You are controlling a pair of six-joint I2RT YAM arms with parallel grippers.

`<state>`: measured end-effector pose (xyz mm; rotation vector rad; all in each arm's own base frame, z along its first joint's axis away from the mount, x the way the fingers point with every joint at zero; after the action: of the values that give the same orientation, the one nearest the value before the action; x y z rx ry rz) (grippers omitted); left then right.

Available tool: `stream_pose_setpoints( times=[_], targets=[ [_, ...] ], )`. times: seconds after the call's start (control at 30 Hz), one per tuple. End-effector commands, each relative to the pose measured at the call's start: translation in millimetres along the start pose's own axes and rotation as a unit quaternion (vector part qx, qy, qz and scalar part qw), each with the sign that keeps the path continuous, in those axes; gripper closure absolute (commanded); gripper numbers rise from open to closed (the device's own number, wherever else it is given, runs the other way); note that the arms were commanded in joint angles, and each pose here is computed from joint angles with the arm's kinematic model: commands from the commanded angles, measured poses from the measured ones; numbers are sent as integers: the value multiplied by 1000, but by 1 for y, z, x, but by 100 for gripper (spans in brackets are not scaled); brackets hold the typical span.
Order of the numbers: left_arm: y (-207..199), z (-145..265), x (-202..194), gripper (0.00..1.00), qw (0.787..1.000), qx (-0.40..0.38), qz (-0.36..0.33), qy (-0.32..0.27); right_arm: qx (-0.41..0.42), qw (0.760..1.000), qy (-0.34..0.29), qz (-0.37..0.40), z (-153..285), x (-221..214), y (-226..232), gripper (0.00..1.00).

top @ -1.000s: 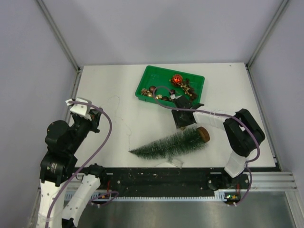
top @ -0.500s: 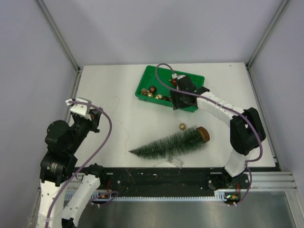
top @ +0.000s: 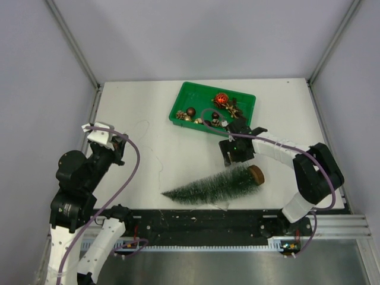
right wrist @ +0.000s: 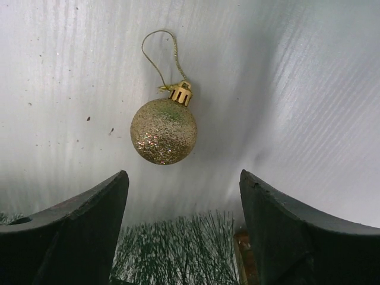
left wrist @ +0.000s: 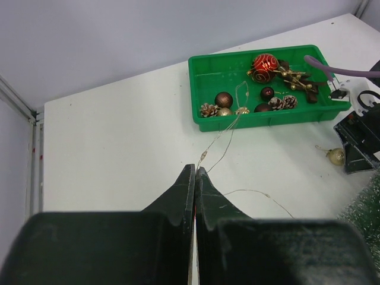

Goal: Decorate the small christmas tree

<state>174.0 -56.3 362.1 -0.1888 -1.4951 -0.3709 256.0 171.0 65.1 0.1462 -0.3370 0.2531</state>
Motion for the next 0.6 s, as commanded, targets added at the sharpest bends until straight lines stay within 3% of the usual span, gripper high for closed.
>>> stream_pose_setpoints(
  times=[0.0,0.23,0.57],
  targets=[
    [3,1,16,100,999,7,-4,-36,32,999,-33,-12,7,11,11,25],
    [3,4,15,100,999,11,-6,-36,34,998,-43,-13,-7,22,15,32],
    [4,2,15,100,999,11,-6,-35,29,998,-46,-4,-14,37,17,49]
  ],
)
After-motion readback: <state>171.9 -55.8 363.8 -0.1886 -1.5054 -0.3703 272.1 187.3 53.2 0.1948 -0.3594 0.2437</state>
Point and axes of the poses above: each gripper's point midway between its finger pads, its own z axis back along the fingers, its own y axis along the line the jaws close on, x = y × z, the point moved 3 cm from there along z, back along the fingers, and after that the axes turned 3 degrees about -z, right-handed, at the moved point
